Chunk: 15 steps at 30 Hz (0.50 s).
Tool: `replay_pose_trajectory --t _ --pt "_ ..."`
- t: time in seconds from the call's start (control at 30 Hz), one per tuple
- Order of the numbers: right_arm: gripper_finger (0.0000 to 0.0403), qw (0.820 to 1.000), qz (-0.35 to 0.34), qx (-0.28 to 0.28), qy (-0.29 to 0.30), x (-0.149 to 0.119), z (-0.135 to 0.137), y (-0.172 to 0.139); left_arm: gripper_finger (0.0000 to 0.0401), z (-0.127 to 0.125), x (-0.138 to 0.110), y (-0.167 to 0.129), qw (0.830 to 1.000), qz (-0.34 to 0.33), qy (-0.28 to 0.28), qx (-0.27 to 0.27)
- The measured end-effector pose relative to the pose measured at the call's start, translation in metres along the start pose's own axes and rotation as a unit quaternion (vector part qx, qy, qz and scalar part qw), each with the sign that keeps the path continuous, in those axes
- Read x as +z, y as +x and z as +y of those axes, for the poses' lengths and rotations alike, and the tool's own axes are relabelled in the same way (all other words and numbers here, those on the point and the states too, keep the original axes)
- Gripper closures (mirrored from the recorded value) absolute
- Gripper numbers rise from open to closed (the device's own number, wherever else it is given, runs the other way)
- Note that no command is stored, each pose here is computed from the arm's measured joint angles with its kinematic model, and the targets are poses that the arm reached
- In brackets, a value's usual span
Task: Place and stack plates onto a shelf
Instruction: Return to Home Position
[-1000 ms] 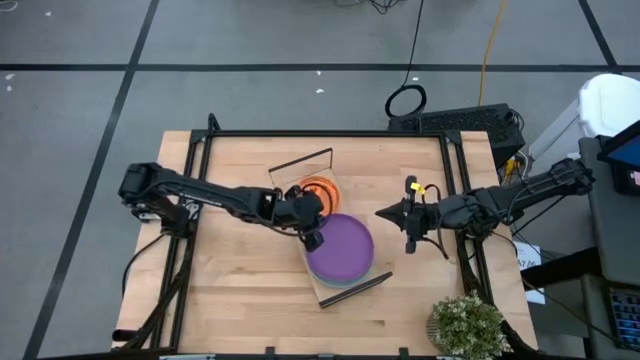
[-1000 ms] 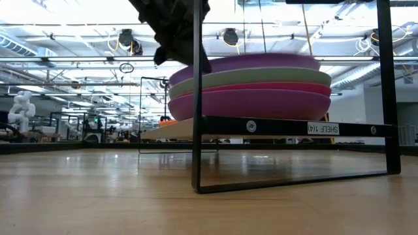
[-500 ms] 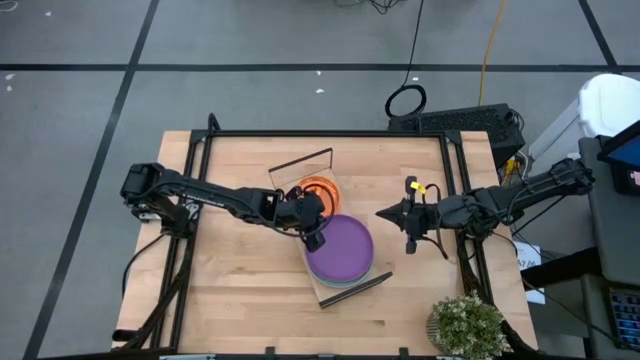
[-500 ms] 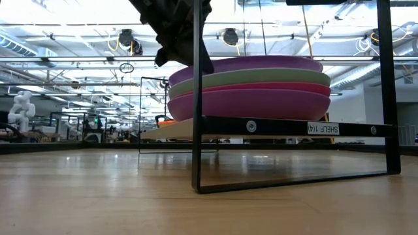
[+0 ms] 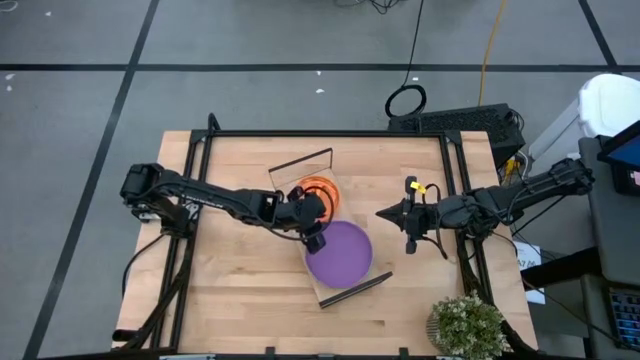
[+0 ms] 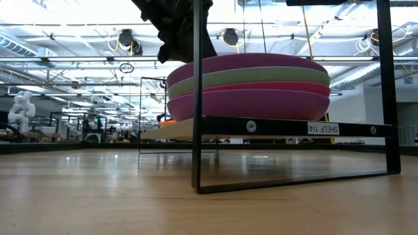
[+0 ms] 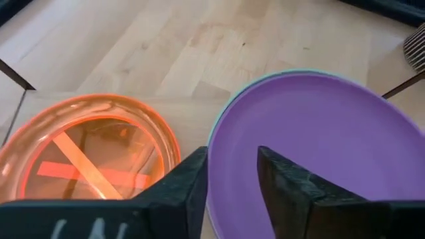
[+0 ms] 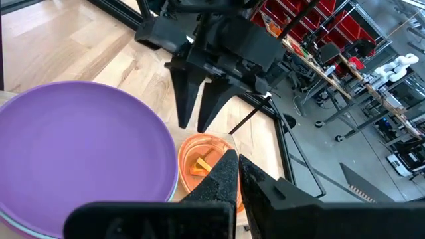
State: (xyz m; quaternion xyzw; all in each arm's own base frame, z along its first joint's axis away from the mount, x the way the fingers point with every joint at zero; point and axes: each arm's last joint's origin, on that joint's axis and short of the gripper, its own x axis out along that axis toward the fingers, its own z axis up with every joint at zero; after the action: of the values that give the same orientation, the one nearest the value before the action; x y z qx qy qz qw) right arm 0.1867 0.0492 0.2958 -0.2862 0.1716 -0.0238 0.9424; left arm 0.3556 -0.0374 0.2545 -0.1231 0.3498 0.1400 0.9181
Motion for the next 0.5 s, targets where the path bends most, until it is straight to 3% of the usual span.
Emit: replay_pose_trajectory --t 0.23,0.33,0.5 --pt "0.0403 1.000 0.006 0.005 0.008 -0.001 0.001 0.000 0.0258 -0.004 0.009 -0.026 0.999 -0.035 -0.008 -0.023" --pt "0.0403 1.000 0.011 0.007 0.022 -0.002 0.001 0.000 0.0258 -0.013 0.008 -0.046 0.998 -0.050 0.019 -0.037" --pt "0.0403 0.998 0.007 0.005 0.062 -0.002 0.001 0.000 0.0258 -0.034 -0.003 -0.075 0.993 -0.081 0.088 0.004"
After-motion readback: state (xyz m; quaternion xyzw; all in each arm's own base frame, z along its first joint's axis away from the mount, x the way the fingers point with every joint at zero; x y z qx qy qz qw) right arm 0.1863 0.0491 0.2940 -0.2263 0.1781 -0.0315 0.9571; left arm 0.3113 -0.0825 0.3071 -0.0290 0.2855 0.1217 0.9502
